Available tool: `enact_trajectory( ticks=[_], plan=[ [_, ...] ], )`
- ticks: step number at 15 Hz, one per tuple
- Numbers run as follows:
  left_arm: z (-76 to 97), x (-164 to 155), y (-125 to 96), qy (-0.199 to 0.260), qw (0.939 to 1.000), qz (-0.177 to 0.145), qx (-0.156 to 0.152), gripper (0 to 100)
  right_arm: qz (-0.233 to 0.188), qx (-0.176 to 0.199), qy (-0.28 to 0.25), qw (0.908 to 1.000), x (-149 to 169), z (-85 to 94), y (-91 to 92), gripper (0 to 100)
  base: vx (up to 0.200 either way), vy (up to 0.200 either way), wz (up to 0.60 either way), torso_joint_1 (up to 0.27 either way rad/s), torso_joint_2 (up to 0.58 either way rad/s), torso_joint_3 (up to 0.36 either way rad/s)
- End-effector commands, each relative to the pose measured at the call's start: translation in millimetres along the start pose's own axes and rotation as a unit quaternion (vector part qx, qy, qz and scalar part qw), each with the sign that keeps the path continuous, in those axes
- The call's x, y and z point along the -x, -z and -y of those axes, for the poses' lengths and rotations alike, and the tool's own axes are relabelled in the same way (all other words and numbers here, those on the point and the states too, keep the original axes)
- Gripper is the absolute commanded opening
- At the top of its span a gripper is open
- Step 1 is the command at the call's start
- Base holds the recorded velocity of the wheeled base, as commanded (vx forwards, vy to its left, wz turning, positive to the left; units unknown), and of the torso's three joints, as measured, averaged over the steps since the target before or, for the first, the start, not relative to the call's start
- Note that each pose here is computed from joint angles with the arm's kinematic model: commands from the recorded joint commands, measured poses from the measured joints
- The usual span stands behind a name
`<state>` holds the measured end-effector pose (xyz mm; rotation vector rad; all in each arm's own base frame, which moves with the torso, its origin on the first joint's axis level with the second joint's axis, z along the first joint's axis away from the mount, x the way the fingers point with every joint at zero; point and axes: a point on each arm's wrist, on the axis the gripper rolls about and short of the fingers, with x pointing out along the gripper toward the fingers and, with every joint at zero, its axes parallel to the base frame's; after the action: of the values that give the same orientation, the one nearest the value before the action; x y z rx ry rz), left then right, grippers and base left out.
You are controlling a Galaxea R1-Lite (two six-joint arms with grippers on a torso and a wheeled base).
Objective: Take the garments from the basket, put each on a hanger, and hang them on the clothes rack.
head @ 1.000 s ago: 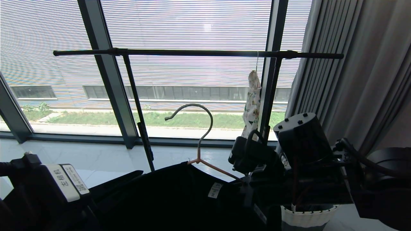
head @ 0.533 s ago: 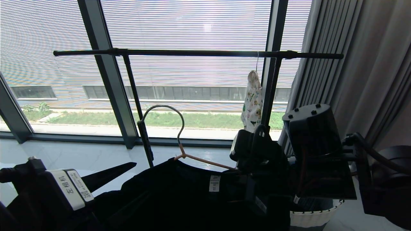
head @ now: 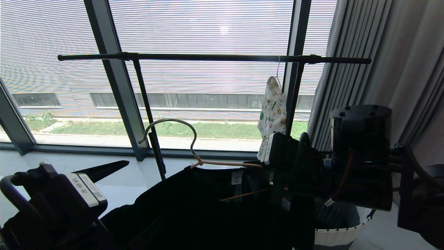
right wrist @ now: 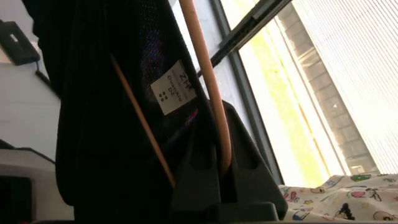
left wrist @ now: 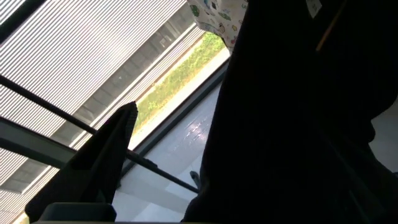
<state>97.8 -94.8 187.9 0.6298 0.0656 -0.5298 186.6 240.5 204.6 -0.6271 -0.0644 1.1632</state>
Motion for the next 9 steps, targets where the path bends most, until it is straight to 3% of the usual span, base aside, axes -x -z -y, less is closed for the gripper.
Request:
enact_trajectory(
  ticks=[1,3,4,6,7,9],
  plan=[
    [-9.6,8,20,-0.047,0.9982,-0.032,0.018,100,-0.008,-0.004,0.029,0.9996,13,10.6,13.0,0,0.0,0.0,0.0,0.0,0.0,0.0],
    [-13.0,20,40,-0.086,0.994,-0.061,0.031,100,-0.01,-0.008,0.057,0.9983,28,22.4,17.8,0,0.0,0.0,0.0,0.0,0.0,0.0],
    [-15.5,21,48,-0.099,0.9909,-0.076,0.051,100,-0.011,-0.01,0.068,0.9976,33,27.6,18.7,0,0.0,0.0,0.0,0.0,0.0,0.0],
    [-26.8,11,46,-0.116,0.9809,-0.083,0.132,100,-0.006,-0.013,0.087,0.9961,42,34.5,16.9,0,0.0,0.0,0.0,0.0,0.0,0.0],
    [-28.2,6,45,-0.115,0.9784,-0.086,0.148,100,-0.001,-0.015,0.086,0.9962,45,35.0,15.3,0,0.0,0.0,0.0,0.0,0.0,0.0],
    [-26.4,-5,48,-0.102,0.9782,-0.109,0.145,100,0.004,-0.026,0.086,0.9959,46,34.9,13.5,0,0.0,0.0,0.0,0.0,0.0,0.0]
  ],
)
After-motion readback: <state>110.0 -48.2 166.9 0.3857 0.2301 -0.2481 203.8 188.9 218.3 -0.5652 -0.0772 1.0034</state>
